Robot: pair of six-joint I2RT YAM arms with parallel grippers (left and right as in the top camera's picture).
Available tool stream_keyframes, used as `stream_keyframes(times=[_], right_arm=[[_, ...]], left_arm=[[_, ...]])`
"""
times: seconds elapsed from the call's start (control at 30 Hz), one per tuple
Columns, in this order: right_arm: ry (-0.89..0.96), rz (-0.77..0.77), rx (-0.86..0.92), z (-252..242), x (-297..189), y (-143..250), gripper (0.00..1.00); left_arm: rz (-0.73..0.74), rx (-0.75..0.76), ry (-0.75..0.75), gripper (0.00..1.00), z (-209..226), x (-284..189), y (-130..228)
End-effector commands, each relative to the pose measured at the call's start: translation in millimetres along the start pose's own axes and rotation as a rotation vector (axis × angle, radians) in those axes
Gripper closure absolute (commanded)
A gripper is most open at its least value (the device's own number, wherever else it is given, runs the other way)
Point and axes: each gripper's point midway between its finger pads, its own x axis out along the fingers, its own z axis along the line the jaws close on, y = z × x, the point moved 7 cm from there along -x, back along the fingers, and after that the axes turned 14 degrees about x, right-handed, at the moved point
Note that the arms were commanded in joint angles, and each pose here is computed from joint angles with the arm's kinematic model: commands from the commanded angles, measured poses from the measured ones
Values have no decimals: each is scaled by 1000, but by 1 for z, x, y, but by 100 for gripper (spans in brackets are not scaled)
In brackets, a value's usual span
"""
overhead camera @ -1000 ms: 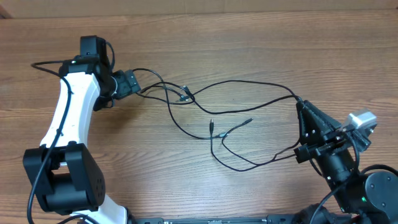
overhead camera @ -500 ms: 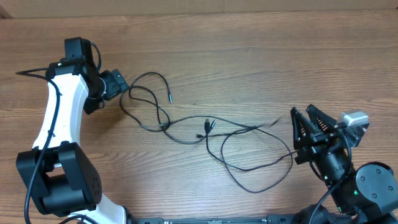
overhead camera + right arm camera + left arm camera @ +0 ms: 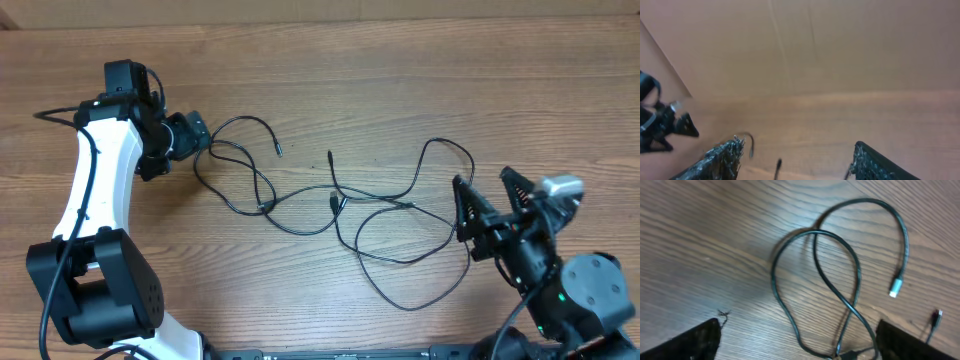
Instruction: Untangle cables
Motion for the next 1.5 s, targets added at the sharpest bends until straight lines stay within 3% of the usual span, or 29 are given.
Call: stream_keyframes(times=[0.0,0.27,0.4,0.7,0.97,1.47], right_arm=[[25,45,-2,0,8,3,24],[223,345,97,-23,42,53,22],[416,578,166,-43,59,95,22],[613,884,152,-68,88,155,18],[707,984,124,-81,98,180,18],[843,849,-68,-103,101,167,12]], left_arm=[[16,173,111,0,-17,4,3],[25,302,172,0,-52,8,9],[36,366,173,0,-75,11,16],[47,409,186,0,-91,12,22],[47,409,186,1,-91,12,22],[47,409,186,1,-91,12,22]])
